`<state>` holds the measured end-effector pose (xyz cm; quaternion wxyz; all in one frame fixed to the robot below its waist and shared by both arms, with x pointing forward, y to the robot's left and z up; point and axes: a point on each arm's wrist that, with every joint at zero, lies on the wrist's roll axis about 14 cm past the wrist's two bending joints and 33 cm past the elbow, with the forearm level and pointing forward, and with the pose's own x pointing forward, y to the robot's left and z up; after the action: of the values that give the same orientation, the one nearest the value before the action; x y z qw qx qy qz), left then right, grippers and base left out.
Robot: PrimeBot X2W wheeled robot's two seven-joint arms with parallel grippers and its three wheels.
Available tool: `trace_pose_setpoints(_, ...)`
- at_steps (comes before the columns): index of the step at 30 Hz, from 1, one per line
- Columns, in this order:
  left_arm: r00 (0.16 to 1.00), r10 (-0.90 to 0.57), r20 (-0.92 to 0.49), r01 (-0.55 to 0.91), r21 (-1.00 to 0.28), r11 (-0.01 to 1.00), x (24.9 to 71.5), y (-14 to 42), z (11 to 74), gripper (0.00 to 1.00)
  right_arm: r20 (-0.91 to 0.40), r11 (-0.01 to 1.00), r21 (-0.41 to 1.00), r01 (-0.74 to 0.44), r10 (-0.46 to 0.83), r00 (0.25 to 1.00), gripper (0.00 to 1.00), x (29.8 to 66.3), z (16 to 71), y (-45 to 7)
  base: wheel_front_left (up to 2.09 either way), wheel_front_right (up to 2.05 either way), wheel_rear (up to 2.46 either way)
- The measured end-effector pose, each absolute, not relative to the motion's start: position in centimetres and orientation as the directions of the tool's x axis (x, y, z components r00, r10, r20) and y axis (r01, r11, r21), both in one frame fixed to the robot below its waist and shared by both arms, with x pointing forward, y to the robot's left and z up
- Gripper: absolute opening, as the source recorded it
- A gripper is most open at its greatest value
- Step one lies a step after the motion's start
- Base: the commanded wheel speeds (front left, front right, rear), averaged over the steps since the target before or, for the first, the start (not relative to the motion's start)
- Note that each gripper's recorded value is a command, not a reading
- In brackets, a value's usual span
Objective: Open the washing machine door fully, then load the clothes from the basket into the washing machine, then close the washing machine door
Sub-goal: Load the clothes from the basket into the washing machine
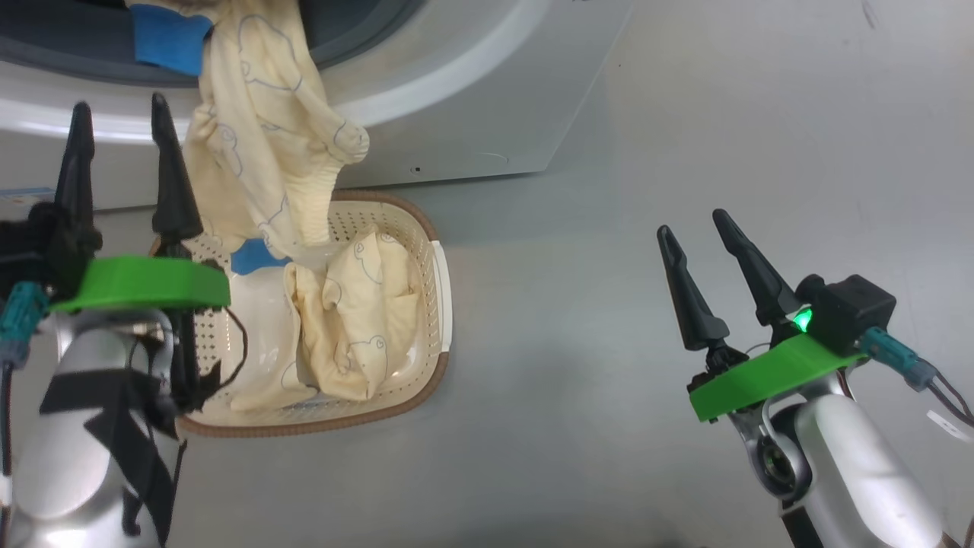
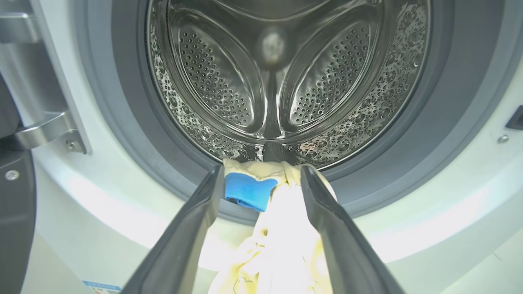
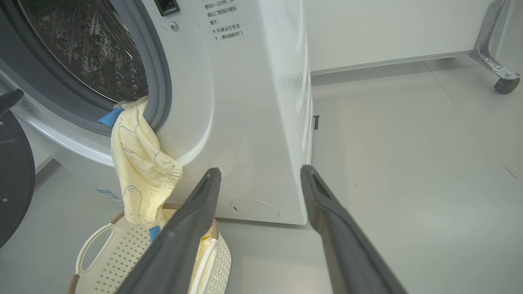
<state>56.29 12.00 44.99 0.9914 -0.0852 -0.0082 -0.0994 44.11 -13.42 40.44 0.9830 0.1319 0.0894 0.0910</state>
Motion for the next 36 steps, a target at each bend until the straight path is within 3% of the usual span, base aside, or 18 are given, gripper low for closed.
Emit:
trace_pose_setpoints(19,0.990,-0.121,-0.074,0.107,-0.170,0.980,47.5,14.3,42.3,1.00,-0.152,0.951,0.269,-0.151,0.197,0.969,1.00,43.1,40.8,-13.8,0.00,0.00,0.00)
trace_pose_setpoints(36,0.979,-0.082,-0.186,0.045,-0.196,0.980,44.8,14.9,39.1,1.00,-0.177,0.953,0.269,-0.143,0.195,0.965,1.00,42.9,40.0,-14.0,0.00,0.00,0.00)
